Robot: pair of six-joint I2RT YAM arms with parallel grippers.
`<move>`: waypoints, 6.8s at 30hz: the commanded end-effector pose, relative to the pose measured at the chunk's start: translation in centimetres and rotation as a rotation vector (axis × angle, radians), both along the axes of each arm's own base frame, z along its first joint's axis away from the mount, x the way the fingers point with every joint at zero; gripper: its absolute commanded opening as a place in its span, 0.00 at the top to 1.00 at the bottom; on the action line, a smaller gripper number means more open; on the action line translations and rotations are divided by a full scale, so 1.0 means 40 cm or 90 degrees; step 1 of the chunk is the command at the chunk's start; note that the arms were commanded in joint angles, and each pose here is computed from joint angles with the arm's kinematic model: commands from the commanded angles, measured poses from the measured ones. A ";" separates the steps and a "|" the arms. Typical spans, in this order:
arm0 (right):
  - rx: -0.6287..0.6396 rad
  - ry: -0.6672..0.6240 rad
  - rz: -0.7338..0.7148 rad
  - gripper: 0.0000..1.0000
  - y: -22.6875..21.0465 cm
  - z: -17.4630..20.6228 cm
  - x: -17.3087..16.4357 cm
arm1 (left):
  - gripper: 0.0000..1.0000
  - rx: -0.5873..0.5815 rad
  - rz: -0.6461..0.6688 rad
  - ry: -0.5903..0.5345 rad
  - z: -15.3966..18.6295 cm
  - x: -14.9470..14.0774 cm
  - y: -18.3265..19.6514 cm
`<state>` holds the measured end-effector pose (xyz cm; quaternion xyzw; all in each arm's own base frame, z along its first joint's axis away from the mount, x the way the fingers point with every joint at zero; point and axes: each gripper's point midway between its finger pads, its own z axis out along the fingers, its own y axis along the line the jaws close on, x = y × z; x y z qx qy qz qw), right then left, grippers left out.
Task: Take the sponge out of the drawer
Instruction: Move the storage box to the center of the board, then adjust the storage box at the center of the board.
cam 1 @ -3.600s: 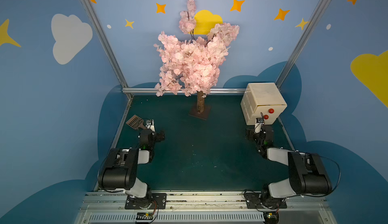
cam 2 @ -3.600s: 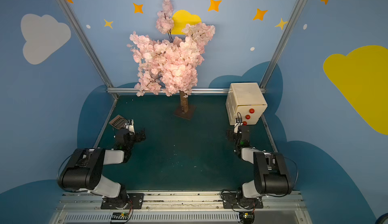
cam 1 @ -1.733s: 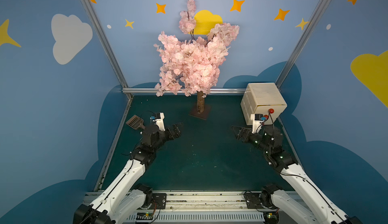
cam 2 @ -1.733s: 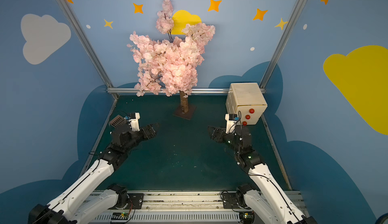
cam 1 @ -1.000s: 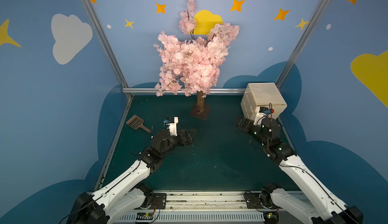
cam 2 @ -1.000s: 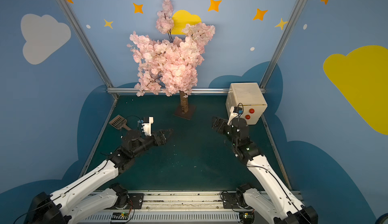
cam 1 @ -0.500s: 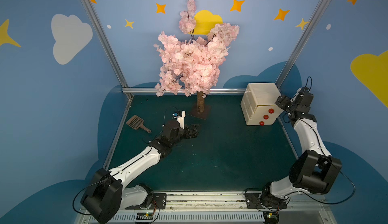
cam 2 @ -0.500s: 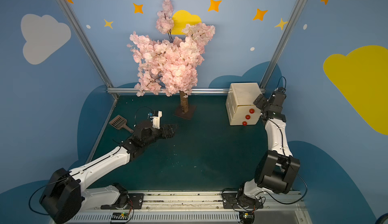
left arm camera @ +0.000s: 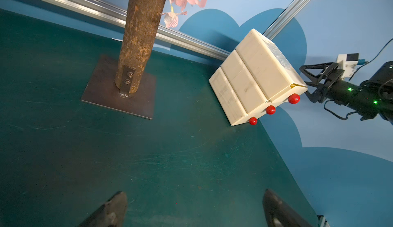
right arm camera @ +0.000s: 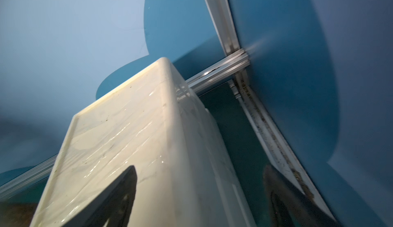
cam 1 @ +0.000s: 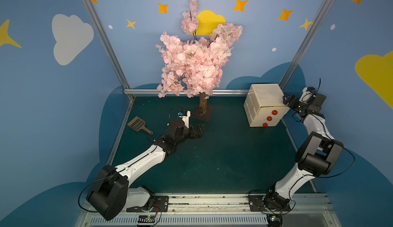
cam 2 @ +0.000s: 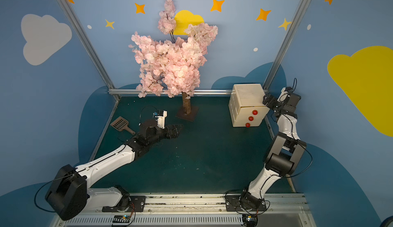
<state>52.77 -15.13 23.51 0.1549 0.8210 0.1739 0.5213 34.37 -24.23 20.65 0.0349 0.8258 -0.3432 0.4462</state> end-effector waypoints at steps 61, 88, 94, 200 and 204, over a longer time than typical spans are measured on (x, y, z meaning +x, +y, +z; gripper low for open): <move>0.008 0.130 0.645 0.28 0.661 -0.069 0.003 | 0.01 -0.010 -0.155 0.004 0.003 0.042 -0.142; -0.113 0.310 0.550 0.43 0.767 -0.205 -0.396 | 0.01 -0.074 -0.238 -0.003 0.079 0.100 -0.138; -0.153 0.282 0.418 0.34 0.684 -0.122 -0.292 | 0.01 -0.063 -0.248 0.000 0.067 0.131 -0.177; 0.168 0.014 0.439 0.06 0.895 0.017 -0.126 | 0.01 0.017 -0.424 -0.148 0.155 -0.229 -0.207; 0.113 -0.016 0.384 0.06 0.821 0.070 -0.114 | 0.01 0.094 -0.340 -0.167 0.152 -0.177 -0.159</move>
